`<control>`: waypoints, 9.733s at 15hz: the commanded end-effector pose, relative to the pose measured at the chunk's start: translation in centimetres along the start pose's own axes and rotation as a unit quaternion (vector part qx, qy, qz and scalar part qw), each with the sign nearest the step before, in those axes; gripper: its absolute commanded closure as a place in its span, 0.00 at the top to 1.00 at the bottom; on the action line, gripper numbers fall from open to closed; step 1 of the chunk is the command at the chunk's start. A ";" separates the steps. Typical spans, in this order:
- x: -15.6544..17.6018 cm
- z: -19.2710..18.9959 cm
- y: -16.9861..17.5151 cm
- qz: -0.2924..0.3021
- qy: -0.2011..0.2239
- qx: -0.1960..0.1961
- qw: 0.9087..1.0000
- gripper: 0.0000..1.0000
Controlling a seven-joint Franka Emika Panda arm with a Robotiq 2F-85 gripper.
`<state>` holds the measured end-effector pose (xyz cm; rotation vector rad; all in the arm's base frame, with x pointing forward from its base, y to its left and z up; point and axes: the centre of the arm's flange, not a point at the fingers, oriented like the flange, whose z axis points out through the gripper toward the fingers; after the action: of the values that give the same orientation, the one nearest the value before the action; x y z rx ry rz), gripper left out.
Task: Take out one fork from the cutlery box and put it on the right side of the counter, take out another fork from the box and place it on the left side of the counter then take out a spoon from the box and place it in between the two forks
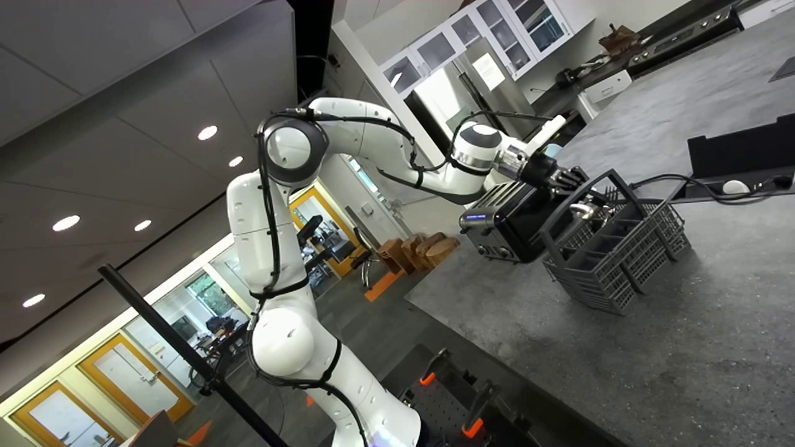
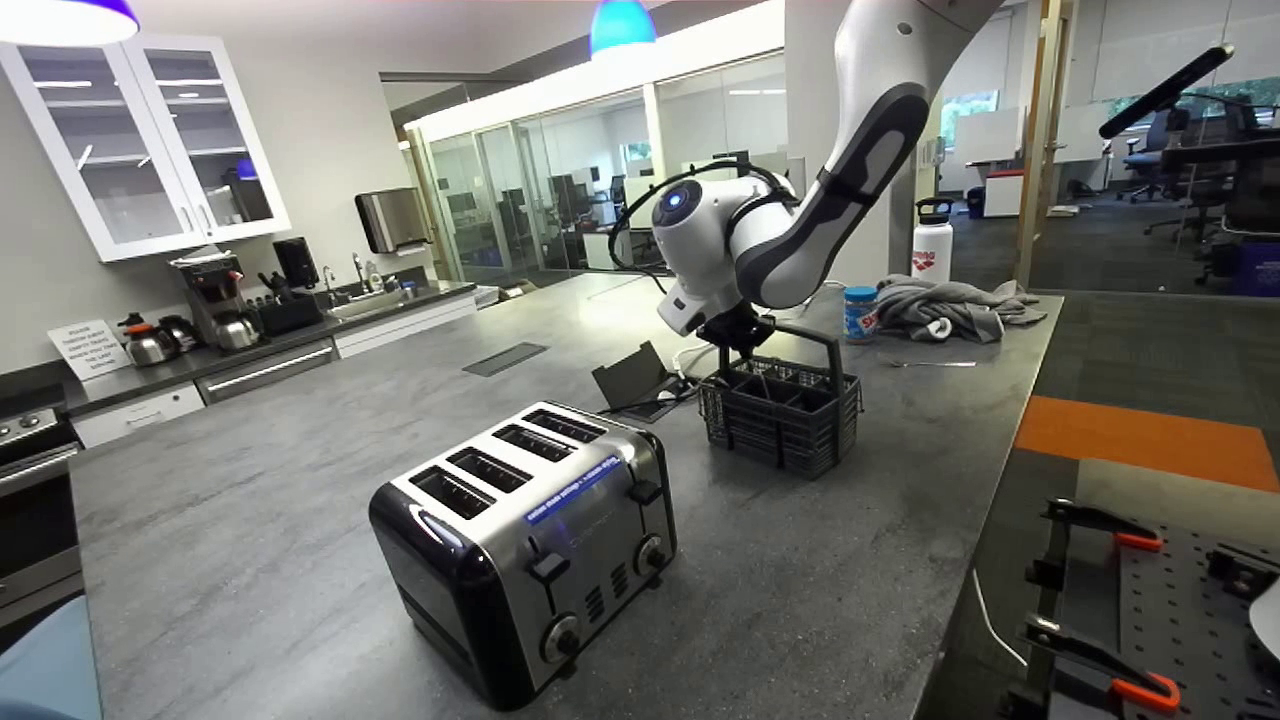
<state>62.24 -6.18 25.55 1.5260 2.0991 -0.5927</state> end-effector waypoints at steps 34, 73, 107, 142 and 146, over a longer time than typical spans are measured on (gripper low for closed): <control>-0.3 -4.1 1.6 -0.020 0.158 -0.017 0.987 0.01; 5.5 -5.7 0.9 -0.286 0.033 0.054 0.956 0.01; 6.7 -11.9 -3.9 0.084 -0.159 -0.211 0.961 0.01; 13.0 -18.4 -9.8 -0.194 -0.011 -0.065 0.979 0.01; 14.6 -16.0 -9.8 -0.219 0.004 -0.036 0.975 0.01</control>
<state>46.90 11.83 31.37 1.0539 2.4147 -0.5885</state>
